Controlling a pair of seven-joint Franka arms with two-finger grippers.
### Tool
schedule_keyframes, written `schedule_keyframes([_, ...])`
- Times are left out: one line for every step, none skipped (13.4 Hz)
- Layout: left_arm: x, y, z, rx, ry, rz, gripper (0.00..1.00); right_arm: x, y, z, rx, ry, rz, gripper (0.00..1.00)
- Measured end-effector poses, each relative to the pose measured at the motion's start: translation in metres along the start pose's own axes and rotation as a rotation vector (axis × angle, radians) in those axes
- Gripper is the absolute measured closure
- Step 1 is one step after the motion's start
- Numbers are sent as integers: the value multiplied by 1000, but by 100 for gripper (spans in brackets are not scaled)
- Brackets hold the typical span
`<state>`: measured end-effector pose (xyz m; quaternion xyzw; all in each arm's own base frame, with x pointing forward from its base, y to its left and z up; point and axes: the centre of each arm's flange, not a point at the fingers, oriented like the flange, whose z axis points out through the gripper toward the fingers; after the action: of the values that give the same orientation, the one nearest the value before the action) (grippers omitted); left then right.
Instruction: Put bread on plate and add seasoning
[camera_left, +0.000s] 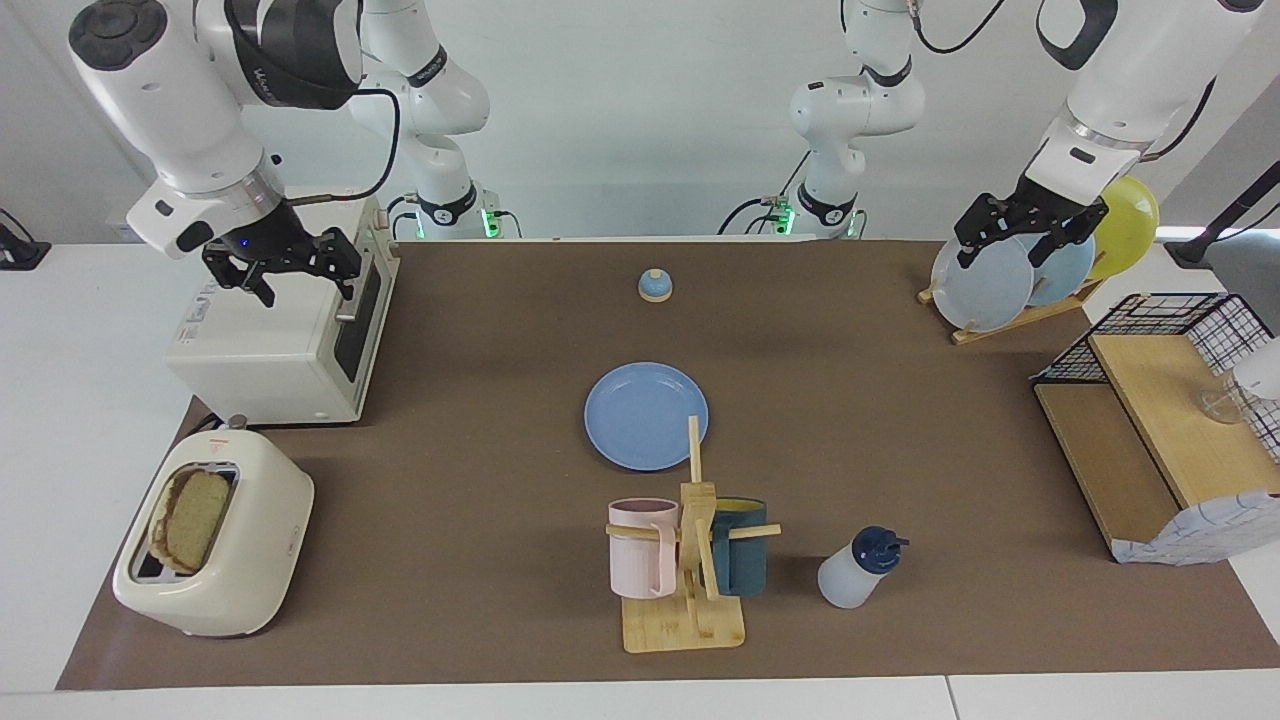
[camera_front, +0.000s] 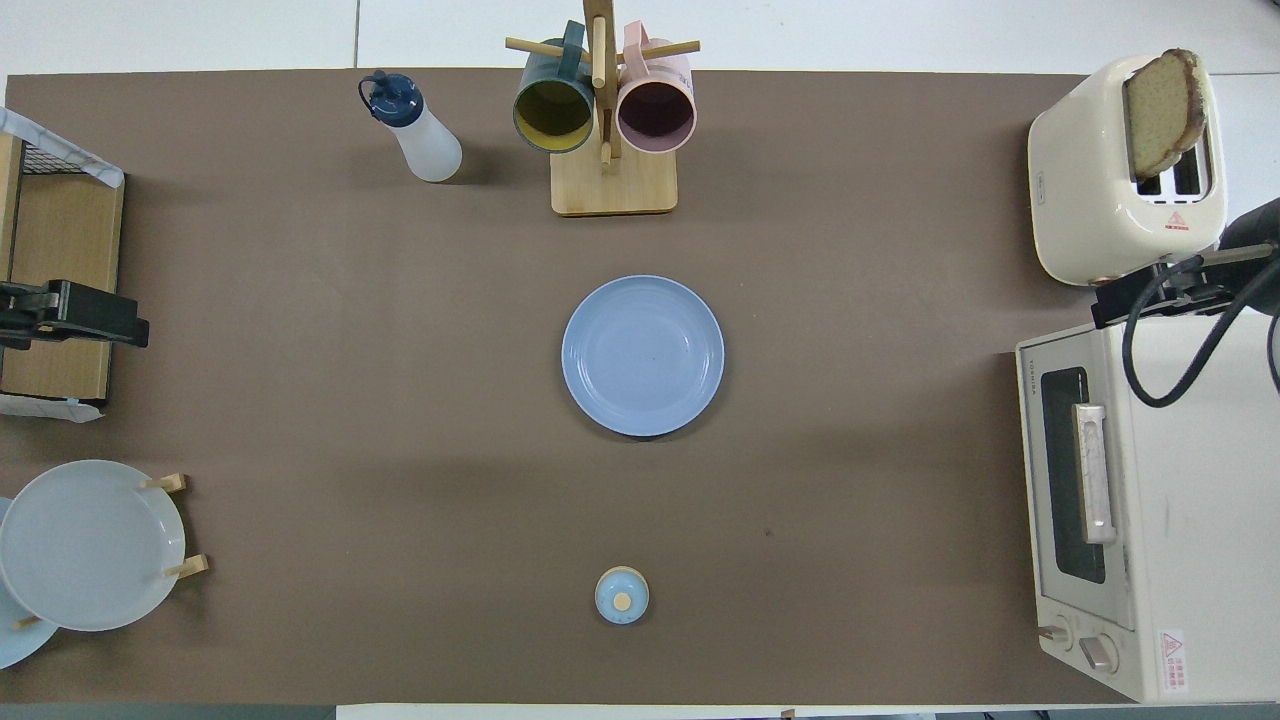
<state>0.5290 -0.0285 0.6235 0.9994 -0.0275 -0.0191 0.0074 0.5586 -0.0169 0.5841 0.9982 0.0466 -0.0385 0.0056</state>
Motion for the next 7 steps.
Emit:
schedule_keyframes([0, -1, 0, 0, 0, -4, 0, 0, 0, 0, 0, 0, 0, 0])
schedule_keyframes([0, -2, 0, 0, 0, -8, 0, 0, 0, 0, 0, 0, 0, 0])
schedule_keyframes([0, -3, 0, -1, 0, -9, 0, 0, 0, 0, 0, 2, 0, 0])
schedule_keyframes([0, -3, 0, -1, 0, -9, 0, 1, 0, -1, -2, 14, 0, 0])
schedule_keyframes([0, -2, 0, 0, 1, -6, 0, 4, 1, -4, -5, 38, 0, 0])
schedule_keyframes([0, -2, 0, 9, 1, -5, 0, 7, 1, -7, -9, 72, 0, 0])
schedule_keyframes([0, -2, 0, 34, 0, 0, 0, 11, 2, -10, -13, 108, 2, 0])
